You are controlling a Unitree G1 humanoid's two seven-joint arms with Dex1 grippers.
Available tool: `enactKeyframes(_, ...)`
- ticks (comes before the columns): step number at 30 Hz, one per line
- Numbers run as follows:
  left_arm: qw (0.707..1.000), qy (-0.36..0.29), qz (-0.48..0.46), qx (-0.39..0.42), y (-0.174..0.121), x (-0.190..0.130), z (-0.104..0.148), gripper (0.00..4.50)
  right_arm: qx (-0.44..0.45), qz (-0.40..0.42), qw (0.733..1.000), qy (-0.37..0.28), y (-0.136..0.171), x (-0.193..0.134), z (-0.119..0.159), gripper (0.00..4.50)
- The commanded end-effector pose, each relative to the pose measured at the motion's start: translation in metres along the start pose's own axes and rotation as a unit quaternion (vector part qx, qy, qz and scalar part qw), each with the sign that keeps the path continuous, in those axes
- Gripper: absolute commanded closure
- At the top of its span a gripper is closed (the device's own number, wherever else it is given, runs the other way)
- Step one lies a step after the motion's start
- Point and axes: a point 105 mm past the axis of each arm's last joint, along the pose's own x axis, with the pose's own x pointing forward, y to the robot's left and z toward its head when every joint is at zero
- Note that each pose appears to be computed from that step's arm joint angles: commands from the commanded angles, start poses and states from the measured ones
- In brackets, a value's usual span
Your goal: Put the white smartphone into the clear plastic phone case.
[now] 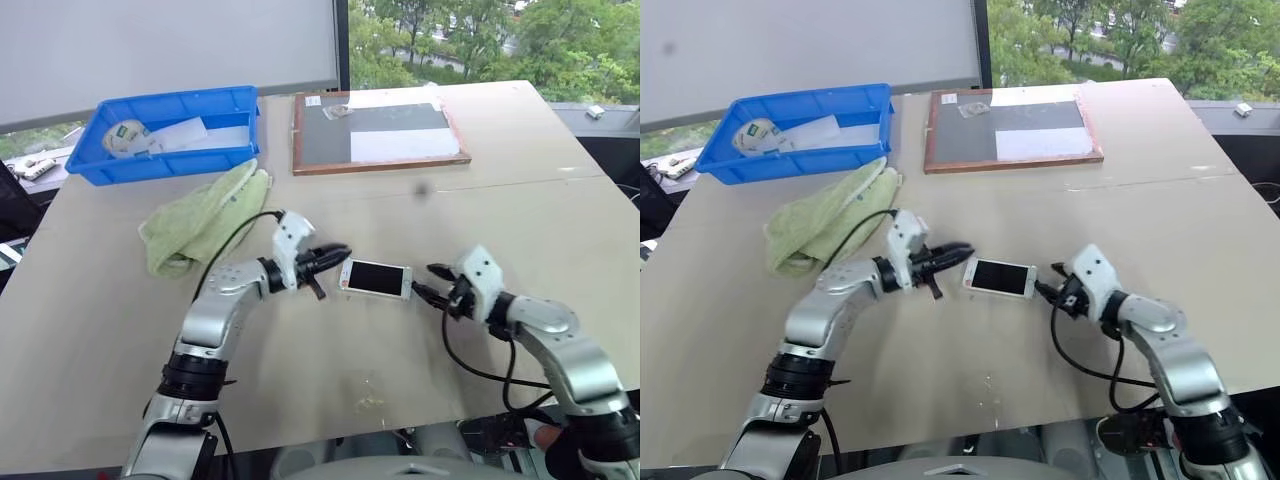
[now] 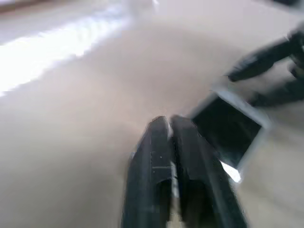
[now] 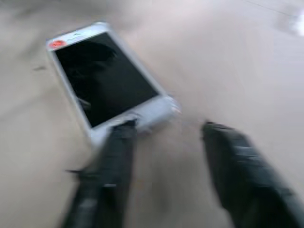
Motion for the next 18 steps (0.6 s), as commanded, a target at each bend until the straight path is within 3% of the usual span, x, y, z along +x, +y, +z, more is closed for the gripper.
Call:
enactKeyframes(1,0.999,-0.038,0.002,0.003,0.001,-0.012,0.027,2.29,-0.031,-0.007,0.998,-0.052,-0.002,-0.022,0.034,0.26)
enactKeyframes(2,0.999,-0.034,0.002,0.005,0.001,-0.016,0.027,1.87,-0.032,-0.006,0.998,-0.054,-0.002,-0.030,0.037,0.00)
enactKeyframes(5,1.000,-0.027,0.002,-0.002,0.000,-0.030,0.027,0.33,-0.038,0.004,0.998,-0.046,0.001,-0.049,0.038,0.00)
enactKeyframes(6,1.000,-0.019,0.002,0.002,-0.001,-0.038,0.025,0.03,-0.035,0.012,0.999,-0.039,0.003,-0.059,0.035,0.00)
enactKeyframes(11,0.999,0.033,0.003,0.026,-0.014,-0.076,0.004,0.03,-0.046,0.027,0.999,0.005,0.010,-0.098,0.025,0.00)
enactKeyframes(18,0.995,0.064,0.072,0.011,-0.009,-0.123,-0.011,0.03,-0.043,0.004,0.999,0.031,0.007,-0.124,0.018,0.00)
